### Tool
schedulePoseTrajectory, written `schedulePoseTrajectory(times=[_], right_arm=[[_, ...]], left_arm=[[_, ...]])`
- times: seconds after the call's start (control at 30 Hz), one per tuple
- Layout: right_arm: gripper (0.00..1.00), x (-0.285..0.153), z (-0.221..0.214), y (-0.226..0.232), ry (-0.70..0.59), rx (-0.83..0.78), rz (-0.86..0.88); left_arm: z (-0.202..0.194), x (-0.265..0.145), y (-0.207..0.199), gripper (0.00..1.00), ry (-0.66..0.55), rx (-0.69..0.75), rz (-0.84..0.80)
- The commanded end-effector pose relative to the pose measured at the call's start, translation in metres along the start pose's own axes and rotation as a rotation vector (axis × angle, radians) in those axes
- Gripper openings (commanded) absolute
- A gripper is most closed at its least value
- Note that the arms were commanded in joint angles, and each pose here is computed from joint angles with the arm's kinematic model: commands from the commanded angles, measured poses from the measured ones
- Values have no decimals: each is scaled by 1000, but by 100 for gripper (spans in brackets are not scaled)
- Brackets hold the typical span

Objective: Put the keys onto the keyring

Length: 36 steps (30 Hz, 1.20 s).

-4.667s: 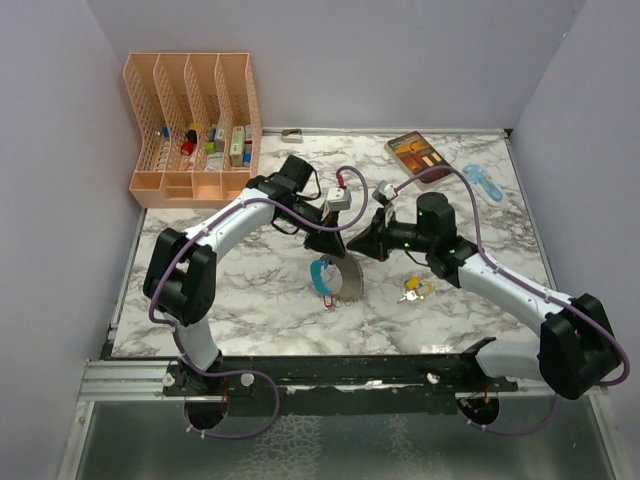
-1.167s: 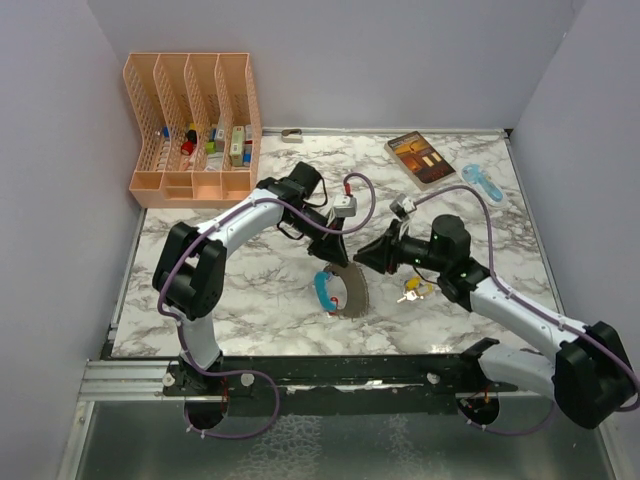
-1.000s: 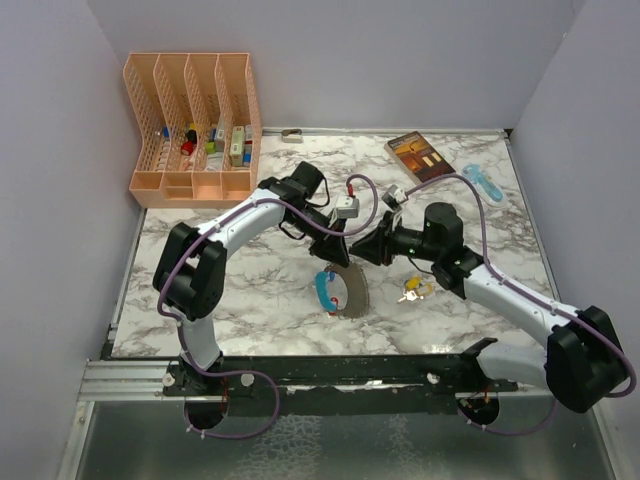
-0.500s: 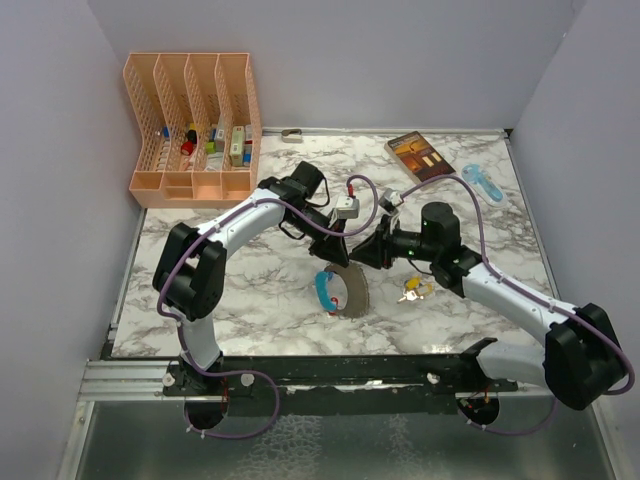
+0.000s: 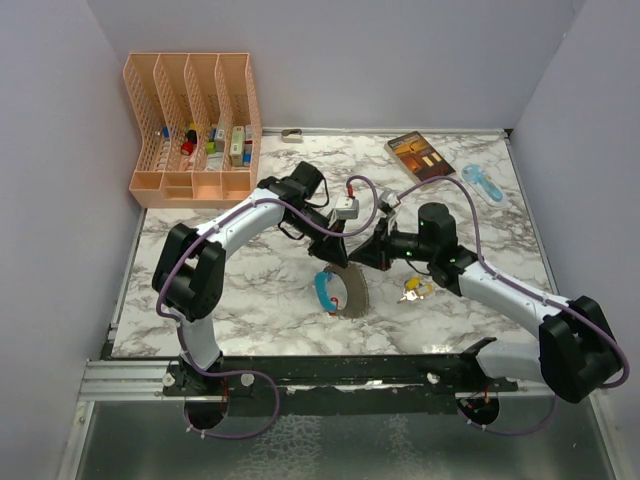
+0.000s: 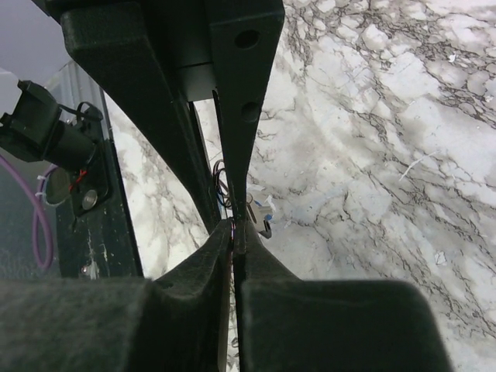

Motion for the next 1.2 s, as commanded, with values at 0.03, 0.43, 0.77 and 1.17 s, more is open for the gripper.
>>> schedulePoseTrajectory(times=[0.03, 0.43, 0.77, 1.17], right_arm=[[1, 0, -3, 3, -19, -4, 24], [1, -15, -14, 13, -59, 51, -47], [1, -26, -20, 22, -118, 80, -112], [1, -30, -22, 25, -150, 100, -142]], left_arm=[[9, -3, -5, 0, 4, 58, 22], [3, 3, -1, 12, 9, 10, -22], [3, 5, 0, 18, 1, -12, -42], [1, 8, 1, 19, 2, -21, -52]])
Point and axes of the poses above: each gripper's point midway between its finger pads, its own x axis out along the fingers, its own y axis along the line the jaws close on, z = x × y, the point moved 8 cm from there along -x, back along the fingers, and after that the axes turned 13 degrees about -x, right-handed, at the moved point
